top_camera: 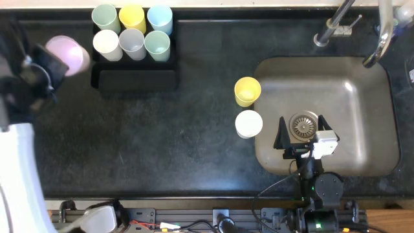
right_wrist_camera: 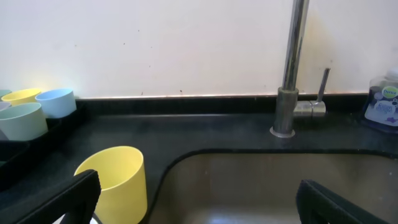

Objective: Store Cups

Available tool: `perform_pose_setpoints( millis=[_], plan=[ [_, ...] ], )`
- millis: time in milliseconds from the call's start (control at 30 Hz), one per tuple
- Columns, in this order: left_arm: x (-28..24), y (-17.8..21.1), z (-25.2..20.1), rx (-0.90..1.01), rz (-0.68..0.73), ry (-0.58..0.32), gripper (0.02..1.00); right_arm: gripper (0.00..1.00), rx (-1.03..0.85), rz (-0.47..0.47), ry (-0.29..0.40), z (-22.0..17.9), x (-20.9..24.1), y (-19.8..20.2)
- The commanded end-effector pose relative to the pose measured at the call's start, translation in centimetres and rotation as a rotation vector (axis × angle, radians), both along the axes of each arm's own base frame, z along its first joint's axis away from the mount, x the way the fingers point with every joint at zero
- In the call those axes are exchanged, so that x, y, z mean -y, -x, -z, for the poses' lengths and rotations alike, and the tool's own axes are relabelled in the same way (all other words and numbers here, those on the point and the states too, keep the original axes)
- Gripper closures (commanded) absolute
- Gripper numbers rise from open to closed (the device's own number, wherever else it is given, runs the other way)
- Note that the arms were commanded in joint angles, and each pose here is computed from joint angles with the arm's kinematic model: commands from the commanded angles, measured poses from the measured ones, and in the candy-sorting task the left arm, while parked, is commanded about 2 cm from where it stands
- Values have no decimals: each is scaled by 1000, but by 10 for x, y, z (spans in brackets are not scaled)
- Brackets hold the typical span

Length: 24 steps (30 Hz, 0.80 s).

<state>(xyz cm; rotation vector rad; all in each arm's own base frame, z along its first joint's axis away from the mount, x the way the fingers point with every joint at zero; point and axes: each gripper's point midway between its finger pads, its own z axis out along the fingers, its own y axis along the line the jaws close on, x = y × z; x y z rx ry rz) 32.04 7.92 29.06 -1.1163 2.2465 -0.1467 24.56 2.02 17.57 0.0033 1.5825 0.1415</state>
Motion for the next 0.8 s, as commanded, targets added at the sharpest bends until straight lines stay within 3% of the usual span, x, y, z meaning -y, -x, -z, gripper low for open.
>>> perform_pose_setpoints(
  millis=[33,367,600,800],
  plan=[
    [17,6,81,-57,78,185,982,3,-1,-10,3,4,-2,0],
    [12,-16,85,-16,79,188,982,3,-1,-10,3,4,-2,0],
    [1,-37,104,-148,40,223,982,5,-1,-9,3,4,-2,0],
    [-14,-60,95,-198,14,195,982,3,-1,-9,3,4,-2,0]
  ],
)
